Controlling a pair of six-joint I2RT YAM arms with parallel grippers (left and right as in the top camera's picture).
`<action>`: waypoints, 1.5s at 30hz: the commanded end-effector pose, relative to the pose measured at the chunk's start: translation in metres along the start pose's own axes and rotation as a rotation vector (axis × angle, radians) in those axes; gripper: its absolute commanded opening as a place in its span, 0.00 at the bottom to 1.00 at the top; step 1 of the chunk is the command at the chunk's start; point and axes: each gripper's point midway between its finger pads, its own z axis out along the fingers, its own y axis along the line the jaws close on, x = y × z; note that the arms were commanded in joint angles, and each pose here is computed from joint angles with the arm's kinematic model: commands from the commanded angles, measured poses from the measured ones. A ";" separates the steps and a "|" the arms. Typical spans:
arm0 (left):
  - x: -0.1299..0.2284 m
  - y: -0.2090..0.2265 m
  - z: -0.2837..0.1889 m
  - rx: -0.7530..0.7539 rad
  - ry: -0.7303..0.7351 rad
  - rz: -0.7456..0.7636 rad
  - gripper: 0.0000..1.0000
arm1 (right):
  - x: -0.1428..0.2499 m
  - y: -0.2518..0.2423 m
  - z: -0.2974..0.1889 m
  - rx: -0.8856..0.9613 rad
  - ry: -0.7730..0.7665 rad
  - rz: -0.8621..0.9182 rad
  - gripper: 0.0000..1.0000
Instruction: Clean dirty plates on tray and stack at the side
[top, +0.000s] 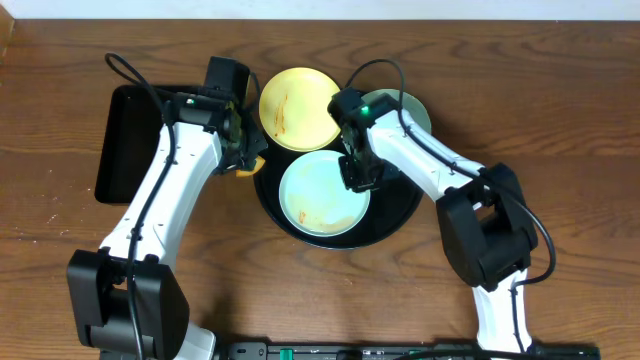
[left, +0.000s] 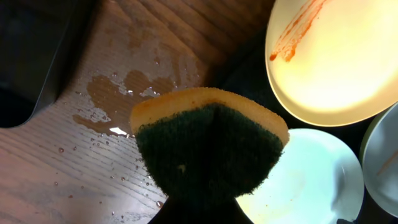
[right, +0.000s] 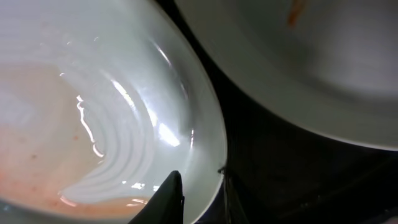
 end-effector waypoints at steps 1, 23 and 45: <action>-0.003 0.001 -0.001 -0.011 -0.011 0.013 0.08 | -0.004 -0.004 0.014 0.068 -0.003 0.017 0.21; -0.003 0.001 -0.001 -0.011 -0.011 0.013 0.08 | -0.006 -0.003 0.028 0.059 -0.028 0.042 0.01; -0.003 0.001 -0.001 -0.011 -0.011 0.013 0.08 | -0.008 -0.001 -0.054 -0.066 -0.168 -0.023 0.01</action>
